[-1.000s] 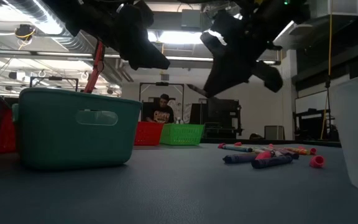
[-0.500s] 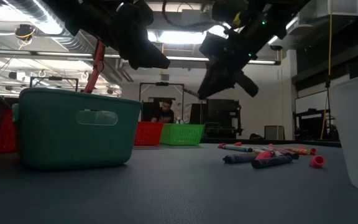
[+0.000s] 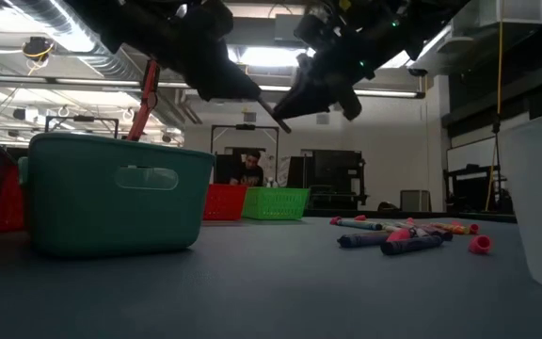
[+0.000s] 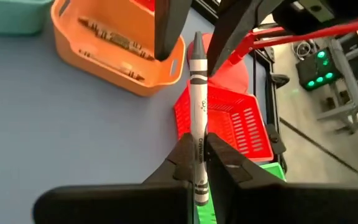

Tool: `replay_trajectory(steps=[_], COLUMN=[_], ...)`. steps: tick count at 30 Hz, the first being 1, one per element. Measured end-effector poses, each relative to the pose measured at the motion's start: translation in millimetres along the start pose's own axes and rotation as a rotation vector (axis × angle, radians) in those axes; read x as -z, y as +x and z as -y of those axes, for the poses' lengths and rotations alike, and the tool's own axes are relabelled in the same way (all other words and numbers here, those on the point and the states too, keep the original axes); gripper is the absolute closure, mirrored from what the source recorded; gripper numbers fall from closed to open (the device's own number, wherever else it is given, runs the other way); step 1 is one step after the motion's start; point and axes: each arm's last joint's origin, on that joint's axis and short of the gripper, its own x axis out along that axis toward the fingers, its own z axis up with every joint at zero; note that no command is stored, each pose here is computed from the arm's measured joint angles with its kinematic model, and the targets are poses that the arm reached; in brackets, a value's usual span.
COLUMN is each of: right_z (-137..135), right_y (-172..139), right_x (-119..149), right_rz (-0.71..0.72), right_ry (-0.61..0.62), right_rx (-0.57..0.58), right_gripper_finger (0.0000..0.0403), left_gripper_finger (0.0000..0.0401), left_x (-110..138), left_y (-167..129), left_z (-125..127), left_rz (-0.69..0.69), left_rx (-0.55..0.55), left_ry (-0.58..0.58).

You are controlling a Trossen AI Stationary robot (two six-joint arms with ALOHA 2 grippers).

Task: Sort crayons
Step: Put the gray crayon into the light green bin

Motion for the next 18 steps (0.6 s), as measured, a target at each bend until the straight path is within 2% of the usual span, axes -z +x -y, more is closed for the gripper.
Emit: replay_trajectory(steps=[6,12,18], right_z=[1,4,6], right_y=[0,0,-1], right_x=[-3,-8,-11], right_rz=[0.039,0.109,0.146], right_ry=[0.157,0.356,0.384], right_rx=[-0.009,-0.016,-0.012], right_gripper_finger=[0.0384,0.0384,0.0384], left_gripper_finger=[0.0297,0.0297,0.0297], left_x=[-5,-5,-6], left_y=[0,0,0], left_z=[0,-2,-2], left_rz=[0.048,0.047,0.056], left_rx=[-0.003,-0.061,-0.07], left_ry=[0.001,-0.001,-0.002])
